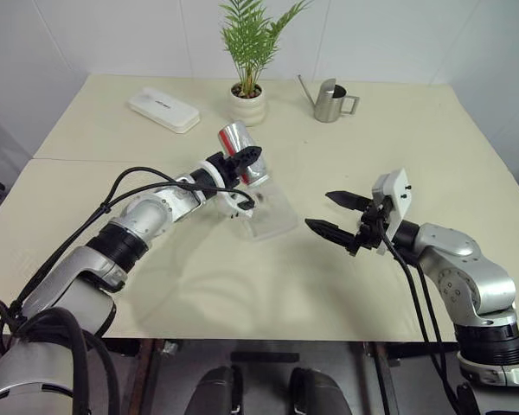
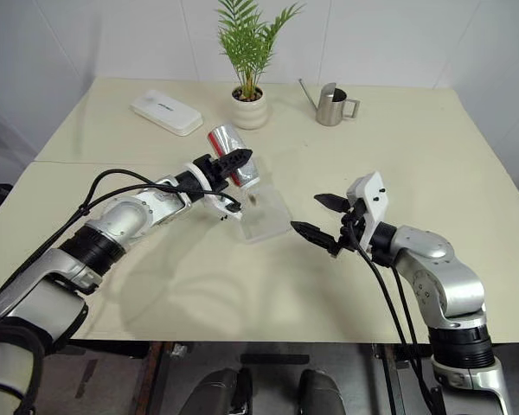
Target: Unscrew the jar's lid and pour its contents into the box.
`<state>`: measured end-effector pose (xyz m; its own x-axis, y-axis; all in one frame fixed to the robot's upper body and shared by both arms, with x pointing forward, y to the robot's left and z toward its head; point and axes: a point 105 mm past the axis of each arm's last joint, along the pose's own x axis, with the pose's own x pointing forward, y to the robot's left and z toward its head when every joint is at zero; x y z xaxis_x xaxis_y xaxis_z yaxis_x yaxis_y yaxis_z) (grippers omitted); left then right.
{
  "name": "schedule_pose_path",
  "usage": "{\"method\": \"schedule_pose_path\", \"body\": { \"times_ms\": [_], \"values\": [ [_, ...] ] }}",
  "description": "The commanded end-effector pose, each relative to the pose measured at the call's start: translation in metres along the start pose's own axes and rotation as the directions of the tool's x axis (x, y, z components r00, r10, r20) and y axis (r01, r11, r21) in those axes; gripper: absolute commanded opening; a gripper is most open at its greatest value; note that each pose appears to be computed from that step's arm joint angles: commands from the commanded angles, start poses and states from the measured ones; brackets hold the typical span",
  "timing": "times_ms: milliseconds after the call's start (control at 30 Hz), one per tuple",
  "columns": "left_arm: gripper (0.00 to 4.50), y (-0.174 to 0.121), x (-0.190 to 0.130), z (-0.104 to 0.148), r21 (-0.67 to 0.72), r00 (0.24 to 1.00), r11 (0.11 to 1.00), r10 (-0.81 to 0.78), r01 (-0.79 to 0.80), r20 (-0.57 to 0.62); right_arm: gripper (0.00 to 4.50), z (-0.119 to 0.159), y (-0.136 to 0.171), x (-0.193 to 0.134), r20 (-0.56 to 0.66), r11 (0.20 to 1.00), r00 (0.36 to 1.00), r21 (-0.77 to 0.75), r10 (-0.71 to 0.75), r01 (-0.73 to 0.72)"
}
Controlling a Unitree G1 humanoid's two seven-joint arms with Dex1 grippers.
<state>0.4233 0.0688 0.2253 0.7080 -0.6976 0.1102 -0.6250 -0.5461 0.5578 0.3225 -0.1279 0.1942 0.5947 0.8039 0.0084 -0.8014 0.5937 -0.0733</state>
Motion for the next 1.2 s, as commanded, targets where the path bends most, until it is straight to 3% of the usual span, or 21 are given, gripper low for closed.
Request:
{"method": "schedule_pose_path", "body": {
  "times_ms": [33, 267, 400, 500, 600, 667, 700, 733, 800, 833, 967, 1100, 1200],
  "values": [
    [1.93, 0.018, 0.009, -0.004, 0.050, 0.997, 0.996, 0.078, -0.078, -0.008, 4.46, 0.013, 0.003, 0.001, 0.049, 1.000, 0.999, -0.030, 0.006, -0.005],
    [1.93, 0.017, -0.002, -0.016, -0.046, 0.996, 0.996, 0.067, -0.070, -0.051, 4.46, 0.013, 0.002, 0.001, 0.048, 1.000, 0.999, -0.028, 0.014, -0.012],
    [1.93, 0.013, -0.014, -0.039, -0.260, 0.992, 0.964, 0.011, -0.045, -0.129, 4.46, 0.012, 0.000, 0.000, 0.042, 0.999, 0.999, -0.029, 0.018, -0.017],
    [1.93, 0.010, -0.026, -0.056, -0.447, 0.985, 0.893, -0.020, -0.061, -0.174, 4.46, 0.012, -0.001, 0.000, 0.037, 0.999, 0.999, -0.034, 0.026, -0.025],
    [1.93, -0.008, -0.041, -0.077, -0.749, 0.957, 0.654, -0.135, -0.107, -0.255, 4.46, 0.012, -0.001, 0.000, 0.028, 0.998, 0.999, -0.048, 0.039, -0.038],
    [1.93, -0.027, -0.052, -0.088, -0.913, 0.929, 0.363, -0.238, -0.184, -0.282, 4.46, 0.012, -0.001, -0.001, 0.021, 0.997, 0.998, -0.061, 0.052, -0.051],
    [1.93, -0.035, -0.057, -0.091, -0.944, 0.919, 0.247, -0.274, -0.218, -0.283, 4.46, 0.012, -0.001, -0.002, 0.017, 0.996, 0.998, -0.069, 0.059, -0.058],
    [1.93, -0.048, -0.065, -0.099, -0.951, 0.896, 0.041, -0.325, -0.308, -0.304, 4.46, 0.012, 0.000, -0.002, 0.013, 0.994, 0.997, -0.083, 0.072, -0.071],
    [1.93, -0.065, -0.079, -0.109, -0.864, 0.864, -0.237, -0.371, -0.443, -0.341, 4.46, 0.012, 0.000, -0.003, 0.008, 0.991, 0.996, -0.100, 0.093, -0.092],
    [1.93, -0.070, -0.085, -0.112, -0.811, 0.851, -0.323, -0.381, -0.489, -0.361, 4.46, 0.012, 0.001, -0.003, 0.008, 0.989, 0.995, -0.106, 0.101, -0.100],
    [1.93, -0.089, -0.109, -0.119, -0.643, 0.807, -0.493, -0.427, -0.586, -0.408, 4.46, 0.012, -0.002, -0.006, 0.001, 0.985, 0.994, -0.129, 0.111, -0.110],
    [1.93, -0.112, -0.129, -0.109, -0.596, 0.798, -0.538, -0.480, -0.596, -0.366, 4.46, 0.015, -0.005, -0.008, 0.011, 0.983, 0.993, -0.148, 0.115, -0.112],
    [1.93, -0.146, -0.164, -0.090, -0.481, 0.720, -0.541, -0.587, -0.690, -0.372, 4.46, 0.016, -0.006, -0.008, 0.013, 0.979, 0.993, -0.169, 0.120, -0.116]
  ]
}}
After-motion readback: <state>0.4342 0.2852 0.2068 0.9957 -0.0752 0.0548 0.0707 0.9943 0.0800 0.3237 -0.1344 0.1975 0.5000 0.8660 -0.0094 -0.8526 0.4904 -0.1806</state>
